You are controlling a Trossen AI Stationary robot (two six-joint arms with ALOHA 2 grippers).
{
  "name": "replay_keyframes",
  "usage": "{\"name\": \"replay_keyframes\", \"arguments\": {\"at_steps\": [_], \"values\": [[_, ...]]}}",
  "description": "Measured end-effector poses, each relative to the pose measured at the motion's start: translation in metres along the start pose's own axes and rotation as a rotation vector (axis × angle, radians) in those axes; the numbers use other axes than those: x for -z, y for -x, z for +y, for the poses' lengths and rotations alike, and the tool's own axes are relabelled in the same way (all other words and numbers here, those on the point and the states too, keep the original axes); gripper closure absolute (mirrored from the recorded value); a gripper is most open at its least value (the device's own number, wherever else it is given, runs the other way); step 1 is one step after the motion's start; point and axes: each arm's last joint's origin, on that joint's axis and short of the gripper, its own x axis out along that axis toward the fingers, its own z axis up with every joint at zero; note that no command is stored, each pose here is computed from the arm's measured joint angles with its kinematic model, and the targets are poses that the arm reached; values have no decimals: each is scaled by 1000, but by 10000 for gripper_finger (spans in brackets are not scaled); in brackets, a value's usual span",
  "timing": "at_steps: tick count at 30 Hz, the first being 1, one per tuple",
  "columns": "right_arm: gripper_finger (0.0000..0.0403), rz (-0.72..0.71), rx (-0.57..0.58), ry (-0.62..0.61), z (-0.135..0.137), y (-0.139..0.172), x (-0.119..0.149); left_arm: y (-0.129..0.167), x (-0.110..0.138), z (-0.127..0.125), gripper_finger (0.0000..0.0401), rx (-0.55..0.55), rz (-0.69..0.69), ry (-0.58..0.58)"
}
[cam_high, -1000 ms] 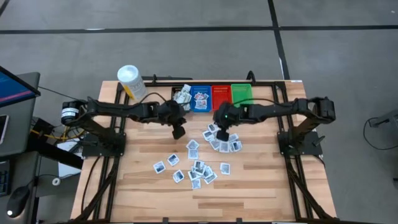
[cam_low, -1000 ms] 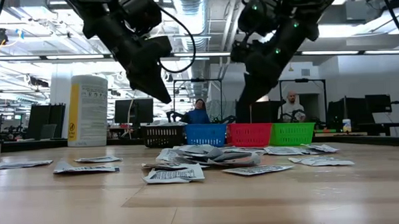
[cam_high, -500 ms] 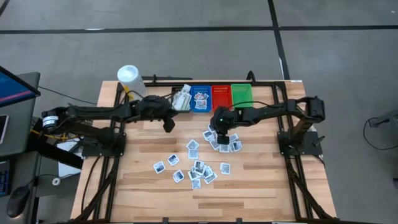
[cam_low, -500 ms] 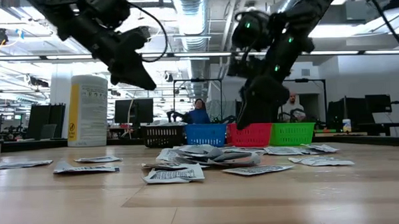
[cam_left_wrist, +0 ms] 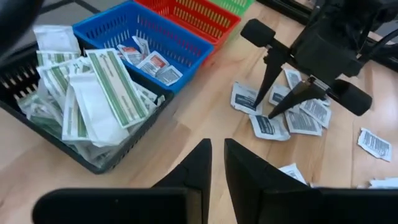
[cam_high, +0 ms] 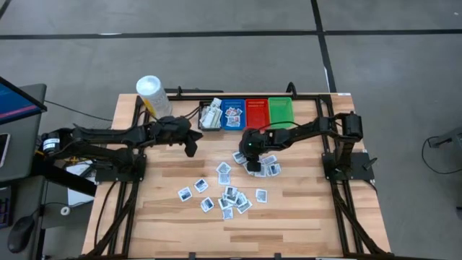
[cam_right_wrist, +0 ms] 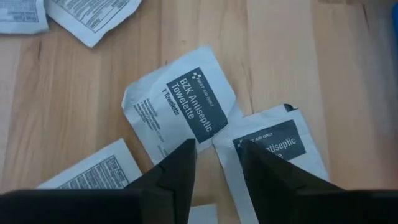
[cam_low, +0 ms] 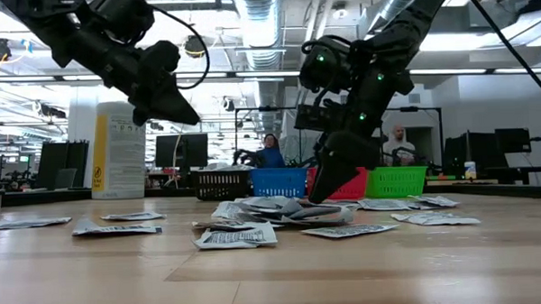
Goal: Pick & Place First Aid Supplies
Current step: Put the gray towelette pack in the red bin
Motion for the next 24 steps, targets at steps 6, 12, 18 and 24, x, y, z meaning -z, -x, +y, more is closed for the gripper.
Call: {"name": "replay_keyframes", "arguments": {"at_steps": [6,12,18,24], "values": [[300,7,-2,-17,0,-1,1,0,4,-4,358,20,3,8],[347,14,-3,-30,0,-1,2,0,4,-8,358,36,-1,0],[398,19,-2,-38,1,-1,3,0,4,-8,358,38,-4,0],[401,14,-2,-55,1,1,2,0,3,-8,358,39,-7,-1]]}}
